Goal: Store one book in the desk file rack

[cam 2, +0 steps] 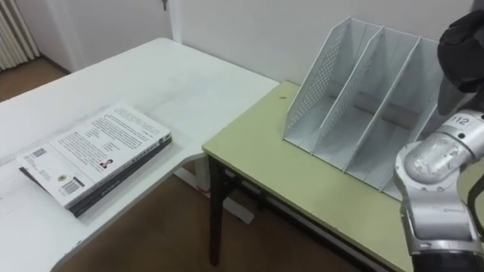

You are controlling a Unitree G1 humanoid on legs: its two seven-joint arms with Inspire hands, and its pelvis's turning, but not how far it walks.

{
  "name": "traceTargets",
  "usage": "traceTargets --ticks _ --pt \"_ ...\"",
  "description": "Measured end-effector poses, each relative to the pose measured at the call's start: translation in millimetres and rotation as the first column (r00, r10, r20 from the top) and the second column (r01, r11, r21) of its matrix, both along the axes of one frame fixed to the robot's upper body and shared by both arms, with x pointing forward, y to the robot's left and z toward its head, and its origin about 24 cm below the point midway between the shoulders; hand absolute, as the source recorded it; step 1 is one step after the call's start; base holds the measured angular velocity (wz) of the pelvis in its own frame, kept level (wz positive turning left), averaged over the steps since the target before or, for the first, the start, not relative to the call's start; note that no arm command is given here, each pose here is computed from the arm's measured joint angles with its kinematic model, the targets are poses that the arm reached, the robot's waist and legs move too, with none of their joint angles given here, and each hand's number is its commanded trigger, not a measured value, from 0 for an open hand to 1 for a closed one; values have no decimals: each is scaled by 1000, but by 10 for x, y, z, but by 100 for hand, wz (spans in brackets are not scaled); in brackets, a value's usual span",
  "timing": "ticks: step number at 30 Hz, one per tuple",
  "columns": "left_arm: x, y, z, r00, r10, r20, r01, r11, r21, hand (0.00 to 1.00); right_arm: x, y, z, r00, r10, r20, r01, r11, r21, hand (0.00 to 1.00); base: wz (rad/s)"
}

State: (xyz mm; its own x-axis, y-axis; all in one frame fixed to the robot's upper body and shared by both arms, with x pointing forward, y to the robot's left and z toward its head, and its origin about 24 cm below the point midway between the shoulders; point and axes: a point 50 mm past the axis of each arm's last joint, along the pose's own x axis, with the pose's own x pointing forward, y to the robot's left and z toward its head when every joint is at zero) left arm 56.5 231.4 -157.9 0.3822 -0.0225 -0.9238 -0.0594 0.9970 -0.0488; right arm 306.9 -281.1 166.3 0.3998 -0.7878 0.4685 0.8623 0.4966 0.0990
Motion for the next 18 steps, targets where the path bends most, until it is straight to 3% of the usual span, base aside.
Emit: traceTargets --ticks 9,18 --pt "0 4 -2 1000 4 -11 -4 1000 5 0 19 -18 10 999 35 -29 -35 999 -12 100 6" --pt "1 70 11 999 32 -16 -32 999 11 0 116 -300 147 995 -41 -94 35 998 -58 100 1"
